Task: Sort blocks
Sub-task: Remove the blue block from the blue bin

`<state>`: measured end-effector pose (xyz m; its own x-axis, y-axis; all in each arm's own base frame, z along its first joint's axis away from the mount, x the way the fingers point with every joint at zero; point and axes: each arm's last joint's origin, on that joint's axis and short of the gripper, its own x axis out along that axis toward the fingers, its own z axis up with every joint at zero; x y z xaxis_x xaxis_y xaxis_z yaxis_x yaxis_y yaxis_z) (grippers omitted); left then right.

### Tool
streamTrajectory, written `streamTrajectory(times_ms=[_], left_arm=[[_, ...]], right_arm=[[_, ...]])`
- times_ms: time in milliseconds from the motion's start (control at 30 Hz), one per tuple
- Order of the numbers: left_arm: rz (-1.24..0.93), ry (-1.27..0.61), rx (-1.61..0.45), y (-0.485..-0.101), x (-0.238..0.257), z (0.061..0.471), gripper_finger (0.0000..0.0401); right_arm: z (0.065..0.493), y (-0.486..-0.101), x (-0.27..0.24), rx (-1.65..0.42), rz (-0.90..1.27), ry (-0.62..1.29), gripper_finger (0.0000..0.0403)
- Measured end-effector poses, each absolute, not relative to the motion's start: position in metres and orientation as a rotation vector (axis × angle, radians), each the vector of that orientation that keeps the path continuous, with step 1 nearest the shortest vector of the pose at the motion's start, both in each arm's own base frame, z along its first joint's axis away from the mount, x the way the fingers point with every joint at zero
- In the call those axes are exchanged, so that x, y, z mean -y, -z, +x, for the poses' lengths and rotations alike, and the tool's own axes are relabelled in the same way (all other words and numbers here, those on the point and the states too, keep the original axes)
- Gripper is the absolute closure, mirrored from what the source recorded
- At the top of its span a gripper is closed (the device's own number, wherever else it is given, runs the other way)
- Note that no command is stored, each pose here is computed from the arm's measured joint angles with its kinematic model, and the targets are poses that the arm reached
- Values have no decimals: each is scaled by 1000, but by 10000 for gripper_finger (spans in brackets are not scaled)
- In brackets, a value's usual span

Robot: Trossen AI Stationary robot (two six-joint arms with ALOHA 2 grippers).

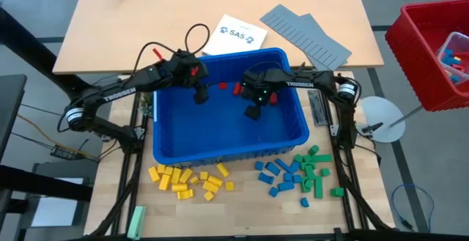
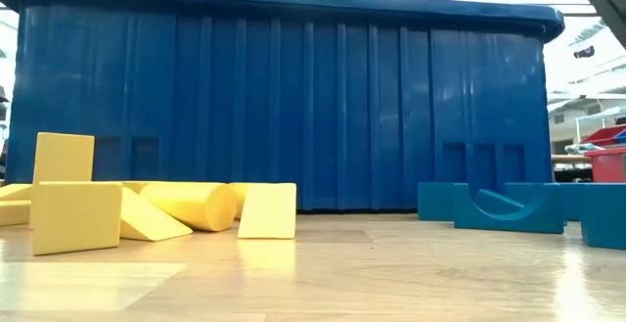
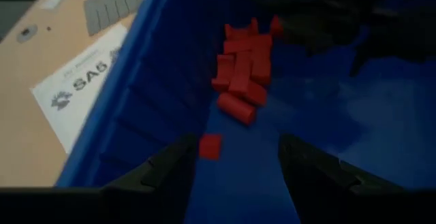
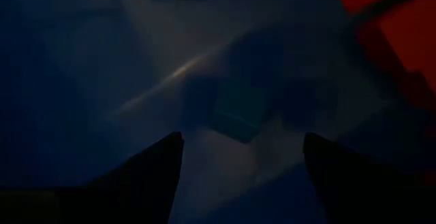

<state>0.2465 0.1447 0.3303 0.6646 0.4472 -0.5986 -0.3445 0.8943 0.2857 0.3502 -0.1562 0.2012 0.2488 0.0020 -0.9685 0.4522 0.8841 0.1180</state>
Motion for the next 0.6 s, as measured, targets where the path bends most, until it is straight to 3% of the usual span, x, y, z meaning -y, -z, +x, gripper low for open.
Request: streamTrajectory(times_ms=[433, 600], left_arm=[[134, -448, -733, -326, -146, 249, 183], [128, -452, -726, -326, -147, 250, 183]], right_arm=[[365, -153, 166, -1330, 542, 421, 133], [366, -150, 167, -1339, 525, 417, 164]])
